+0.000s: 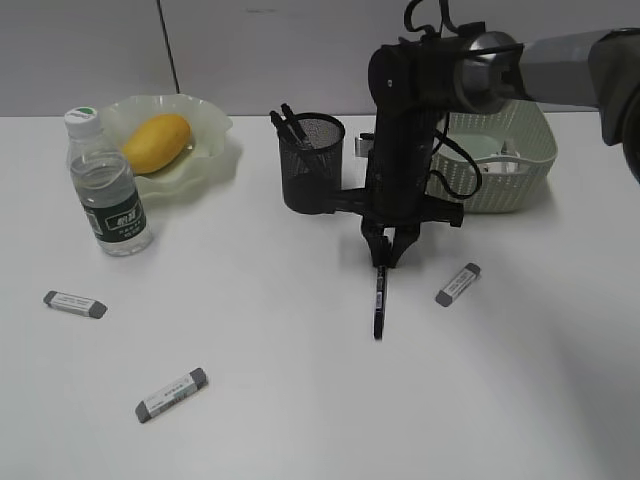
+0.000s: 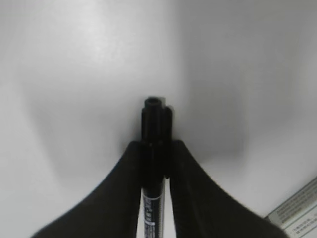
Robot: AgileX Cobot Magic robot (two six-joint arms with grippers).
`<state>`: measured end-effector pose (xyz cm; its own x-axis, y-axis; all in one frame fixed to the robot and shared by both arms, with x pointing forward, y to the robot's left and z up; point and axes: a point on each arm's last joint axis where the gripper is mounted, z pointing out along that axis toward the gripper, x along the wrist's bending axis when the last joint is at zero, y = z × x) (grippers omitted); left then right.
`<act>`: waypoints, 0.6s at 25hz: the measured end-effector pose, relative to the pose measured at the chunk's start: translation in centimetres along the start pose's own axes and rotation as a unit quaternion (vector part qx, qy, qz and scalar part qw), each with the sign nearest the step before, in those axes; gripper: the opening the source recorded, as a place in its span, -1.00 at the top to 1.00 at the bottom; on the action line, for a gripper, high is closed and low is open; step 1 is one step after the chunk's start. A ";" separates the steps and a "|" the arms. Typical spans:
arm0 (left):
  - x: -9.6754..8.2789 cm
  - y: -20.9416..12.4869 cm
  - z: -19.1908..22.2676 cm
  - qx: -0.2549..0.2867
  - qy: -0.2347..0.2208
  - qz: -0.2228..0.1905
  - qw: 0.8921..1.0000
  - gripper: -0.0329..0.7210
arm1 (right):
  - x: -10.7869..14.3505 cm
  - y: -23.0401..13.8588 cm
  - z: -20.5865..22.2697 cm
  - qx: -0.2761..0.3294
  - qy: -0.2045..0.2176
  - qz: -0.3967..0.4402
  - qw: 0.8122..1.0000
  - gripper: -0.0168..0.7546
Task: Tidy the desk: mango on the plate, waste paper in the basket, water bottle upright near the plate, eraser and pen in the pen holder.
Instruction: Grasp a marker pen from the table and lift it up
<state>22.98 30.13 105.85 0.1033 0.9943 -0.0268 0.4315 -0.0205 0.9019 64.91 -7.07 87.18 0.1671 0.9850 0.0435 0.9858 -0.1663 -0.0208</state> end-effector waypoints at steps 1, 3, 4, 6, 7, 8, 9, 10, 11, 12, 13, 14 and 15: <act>0.0 0.0 0.0 0.000 0.000 0.000 1.000 -0.31 | 0.0 0.0 0.0 0.001 0.001 -0.010 1.000 0.57; 0.0 0.0 0.0 0.000 0.000 0.000 1.000 -0.31 | 0.1 -0.1 0.0 0.004 0.004 -0.030 1.000 0.57; 0.0 0.0 0.0 0.000 0.000 0.000 1.000 -0.31 | 0.1 -0.1 0.0 0.006 0.005 -0.043 0.999 0.57; 0.0 0.0 0.0 0.000 0.000 0.000 1.000 -0.31 | 0.4 -0.4 -0.1 0.010 0.005 -0.067 0.998 0.57; 0.0 0.0 0.0 0.000 0.000 0.000 1.000 -0.31 | 0.6 -0.7 -0.2 0.012 0.004 -0.080 0.997 0.57; 0.0 0.0 0.0 0.000 0.000 0.000 1.000 -0.30 | 1.0 -1.0 -0.3 0.008 0.007 -0.094 0.996 0.57; 0.0 0.0 0.0 0.000 0.000 0.000 1.000 -0.30 | 1.4 -1.4 -0.7 0.007 0.007 -0.107 0.994 0.57; 0.0 0.0 0.0 0.000 0.000 0.000 1.000 -0.30 | 1.8 -1.8 -1.1 0.007 0.004 -0.119 0.993 0.57; 0.0 0.0 0.0 0.000 0.000 0.000 1.000 -0.30 | 2.3 -2.3 -1.5 0.003 0.005 -0.132 0.991 0.57; 0.0 0.0 0.0 0.000 0.000 0.000 1.000 -0.30 | 2.9 -2.8 -1.9 -0.003 0.005 -0.145 0.989 0.57; 0.0 0.0 0.0 0.000 0.000 0.000 1.000 -0.30 | 3.4 -3.3 -2.2 -0.007 0.004 -0.158 0.987 0.57; 0.0 0.0 0.0 0.000 0.000 0.000 1.000 -0.30 | 3.9 -3.7 -2.4 -0.010 0.004 -0.169 0.986 0.57; 0.0 0.0 0.0 0.000 0.000 0.000 1.000 -0.30 | 4.3 -4.2 -2.5 -0.012 0.004 -0.178 0.984 0.57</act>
<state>22.98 30.13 105.85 0.1038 0.9942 -0.0275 0.4316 -0.0201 0.9019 61.54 -2.25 89.97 -0.1890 0.9807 0.0506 0.9819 0.1881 0.0212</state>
